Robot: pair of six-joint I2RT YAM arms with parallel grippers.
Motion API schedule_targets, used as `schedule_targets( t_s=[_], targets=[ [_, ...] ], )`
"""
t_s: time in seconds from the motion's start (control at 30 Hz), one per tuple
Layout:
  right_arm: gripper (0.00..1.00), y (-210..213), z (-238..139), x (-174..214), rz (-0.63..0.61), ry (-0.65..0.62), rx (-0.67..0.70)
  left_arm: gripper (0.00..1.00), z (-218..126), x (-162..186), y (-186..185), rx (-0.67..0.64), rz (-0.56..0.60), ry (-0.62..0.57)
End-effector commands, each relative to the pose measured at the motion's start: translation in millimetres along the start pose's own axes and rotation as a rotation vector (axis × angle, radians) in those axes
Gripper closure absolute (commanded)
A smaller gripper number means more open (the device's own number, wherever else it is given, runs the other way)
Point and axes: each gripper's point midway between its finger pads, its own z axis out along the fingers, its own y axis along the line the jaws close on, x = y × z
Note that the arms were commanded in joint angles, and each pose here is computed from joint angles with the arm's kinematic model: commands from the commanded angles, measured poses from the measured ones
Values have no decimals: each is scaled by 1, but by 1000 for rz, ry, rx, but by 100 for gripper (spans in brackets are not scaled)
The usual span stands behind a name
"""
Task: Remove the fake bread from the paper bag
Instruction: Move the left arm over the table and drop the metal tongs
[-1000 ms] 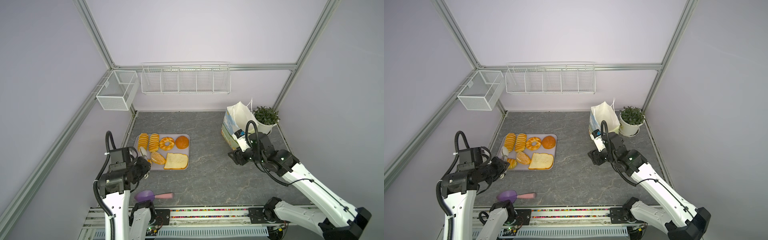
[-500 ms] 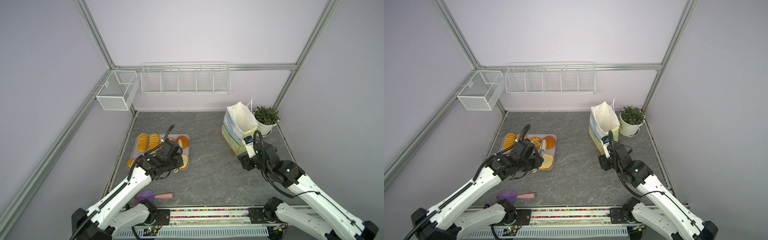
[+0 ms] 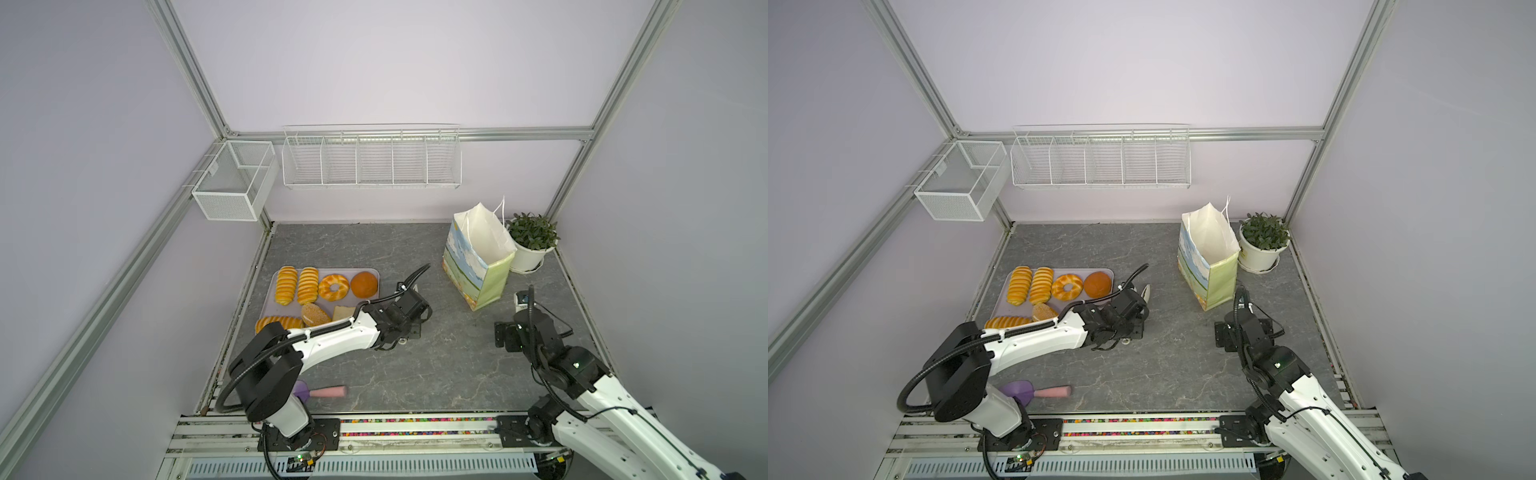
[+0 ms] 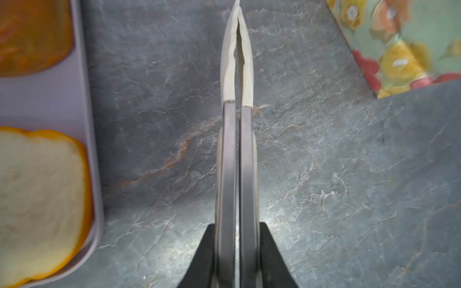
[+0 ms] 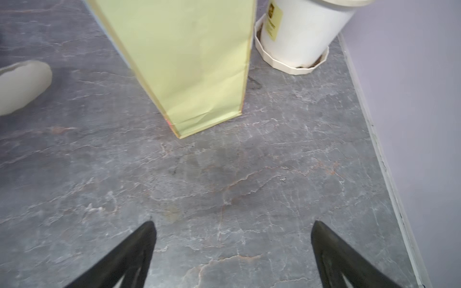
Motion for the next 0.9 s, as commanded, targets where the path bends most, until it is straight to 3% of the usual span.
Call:
schedule_targets(
  t_s=[0.0, 0.17, 0.27, 0.33, 0.47, 0.73, 0.87],
  targets=[
    [3, -18, 0, -12, 98, -72, 79, 81, 16, -8, -17, 3, 21, -50],
    [10, -28, 5, -16, 127, -89, 117, 63, 37, 10, -19, -46, 33, 13],
    [11, -31, 8, -21, 105, -109, 135, 56, 35, 9, -21, -55, 48, 6],
    [11, -35, 11, -24, 80, -134, 161, 41, 31, 7, -22, -56, 59, 5],
    [11, -46, 16, -28, 103, -145, 203, 26, 18, -2, -19, -73, 82, -18],
    [11, -50, 35, -42, 73, -217, 215, 24, -38, -46, 2, -208, 196, -158],
    [11, -62, 49, -40, 136, -241, 232, 17, -64, -75, 29, -306, 278, -231]
  ],
)
